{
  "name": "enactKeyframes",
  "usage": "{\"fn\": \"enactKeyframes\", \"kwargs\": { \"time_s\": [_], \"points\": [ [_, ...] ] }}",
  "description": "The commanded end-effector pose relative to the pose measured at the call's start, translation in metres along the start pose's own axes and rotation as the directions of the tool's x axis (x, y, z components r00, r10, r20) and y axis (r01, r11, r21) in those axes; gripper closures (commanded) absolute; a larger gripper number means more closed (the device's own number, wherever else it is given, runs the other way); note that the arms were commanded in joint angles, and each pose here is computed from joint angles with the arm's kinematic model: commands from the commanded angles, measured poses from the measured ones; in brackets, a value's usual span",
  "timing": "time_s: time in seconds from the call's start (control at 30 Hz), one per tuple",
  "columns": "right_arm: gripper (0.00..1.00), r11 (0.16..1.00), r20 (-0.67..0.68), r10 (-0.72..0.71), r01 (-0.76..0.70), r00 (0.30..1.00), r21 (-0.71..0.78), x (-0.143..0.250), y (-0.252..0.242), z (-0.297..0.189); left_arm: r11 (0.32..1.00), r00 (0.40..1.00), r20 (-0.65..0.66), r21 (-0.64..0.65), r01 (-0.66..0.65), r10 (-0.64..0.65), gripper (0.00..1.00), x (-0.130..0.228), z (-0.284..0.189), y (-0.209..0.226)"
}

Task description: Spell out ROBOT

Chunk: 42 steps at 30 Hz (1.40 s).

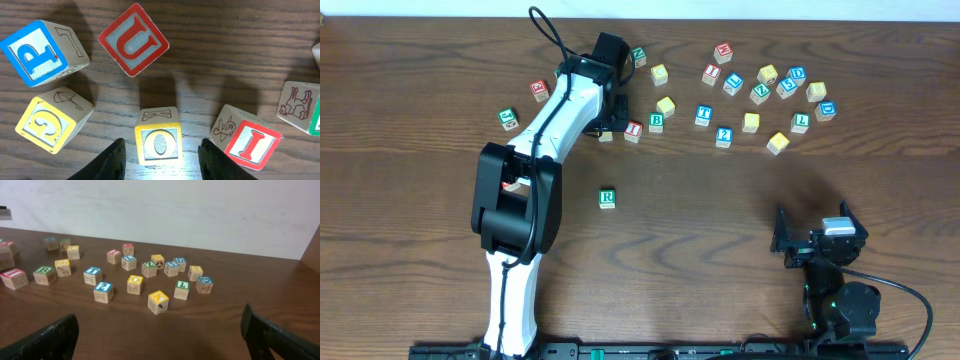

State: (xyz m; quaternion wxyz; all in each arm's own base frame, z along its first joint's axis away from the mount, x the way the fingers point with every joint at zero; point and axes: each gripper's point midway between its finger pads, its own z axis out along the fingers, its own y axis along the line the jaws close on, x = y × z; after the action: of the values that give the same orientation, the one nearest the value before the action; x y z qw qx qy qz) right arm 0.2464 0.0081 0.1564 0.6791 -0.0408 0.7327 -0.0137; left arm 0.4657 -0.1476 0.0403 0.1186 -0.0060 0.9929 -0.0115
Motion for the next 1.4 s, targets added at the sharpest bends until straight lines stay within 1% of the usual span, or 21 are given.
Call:
{"fn": "enactKeyframes", "kwargs": {
  "time_s": [0.0, 0.5, 0.8, 1.37],
  "points": [
    [0.01, 1.0, -0.006, 0.012, -0.012, 1.0, 0.001, 0.002, -0.001, 0.0, 1.0, 1.0, 0.009, -0.01, 0.002, -0.002, 0.53, -0.002, 0.001, 0.001],
    [0.01, 1.0, -0.006, 0.012, -0.012, 1.0, 0.001, 0.002, -0.001, 0.0, 1.0, 1.0, 0.008, -0.01, 0.002, -0.002, 0.53, -0.001, 0.004, 0.002],
    [0.01, 1.0, -0.006, 0.012, -0.012, 1.0, 0.001, 0.002, -0.001, 0.0, 1.0, 0.999, -0.032, -0.024, -0.001, 0.0, 0.53, 0.013, 0.014, 0.006],
    [0.01, 1.0, -0.006, 0.012, -0.012, 1.0, 0.001, 0.002, -0.001, 0.0, 1.0, 0.999, -0.038, -0.025, 0.006, -0.007, 0.53, 0.017, 0.018, 0.006]
  ]
}}
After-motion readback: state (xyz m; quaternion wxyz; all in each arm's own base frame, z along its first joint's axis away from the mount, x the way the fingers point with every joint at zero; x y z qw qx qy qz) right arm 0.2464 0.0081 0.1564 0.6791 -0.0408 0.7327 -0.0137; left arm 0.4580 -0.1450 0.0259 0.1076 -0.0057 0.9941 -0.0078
